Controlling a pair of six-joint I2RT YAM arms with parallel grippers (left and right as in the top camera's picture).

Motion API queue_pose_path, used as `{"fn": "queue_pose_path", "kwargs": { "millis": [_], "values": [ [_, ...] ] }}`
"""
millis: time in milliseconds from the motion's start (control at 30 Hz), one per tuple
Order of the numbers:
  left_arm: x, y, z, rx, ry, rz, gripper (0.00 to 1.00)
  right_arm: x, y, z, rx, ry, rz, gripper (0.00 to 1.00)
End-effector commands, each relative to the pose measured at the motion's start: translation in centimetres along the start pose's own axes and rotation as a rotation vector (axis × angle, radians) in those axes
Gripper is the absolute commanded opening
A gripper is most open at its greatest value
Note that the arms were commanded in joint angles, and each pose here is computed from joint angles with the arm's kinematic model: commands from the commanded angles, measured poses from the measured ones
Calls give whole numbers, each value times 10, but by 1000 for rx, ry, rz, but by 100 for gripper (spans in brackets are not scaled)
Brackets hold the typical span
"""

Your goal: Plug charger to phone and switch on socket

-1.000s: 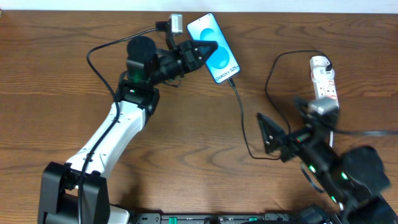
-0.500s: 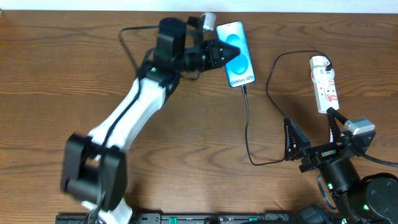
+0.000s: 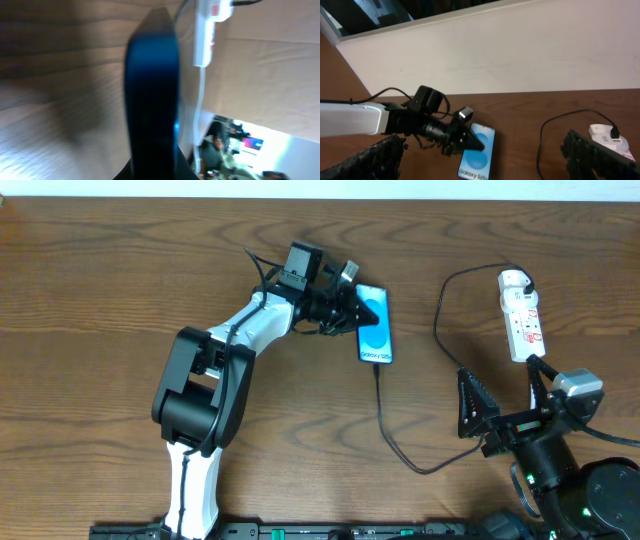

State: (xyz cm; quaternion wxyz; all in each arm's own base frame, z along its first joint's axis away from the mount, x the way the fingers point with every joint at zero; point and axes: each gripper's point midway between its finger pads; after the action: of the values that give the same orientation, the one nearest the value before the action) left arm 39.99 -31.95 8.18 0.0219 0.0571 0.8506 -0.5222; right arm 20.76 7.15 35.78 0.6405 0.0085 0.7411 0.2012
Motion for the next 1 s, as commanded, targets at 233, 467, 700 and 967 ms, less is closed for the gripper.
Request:
{"fn": "queue_pose_path", "kwargs": {
  "millis": [233, 467, 700, 967],
  "values": [
    [3, 9, 3, -71, 15, 269, 7, -8, -2, -3, 11, -21, 17, 99],
    [12, 17, 20, -64, 53, 261, 7, -1, -4, -3, 22, 7, 27, 99],
    [15, 22, 24, -68, 64, 246, 7, 1, -5, -3, 25, 14, 26, 99],
    [22, 47, 35, -88, 91, 106, 8, 13, -6, 14, 47, 76, 34, 99]
  ]
}}
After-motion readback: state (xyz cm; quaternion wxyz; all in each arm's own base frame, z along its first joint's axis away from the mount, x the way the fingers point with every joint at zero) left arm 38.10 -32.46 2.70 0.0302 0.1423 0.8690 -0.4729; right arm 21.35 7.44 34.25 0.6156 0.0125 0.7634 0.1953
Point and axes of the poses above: each gripper's point midway between its finger pads, its own z axis out along the fingers, its own y axis along the line the jaws close on, x = y × z, and after that the axes turned 4 degrees about z, right-handed
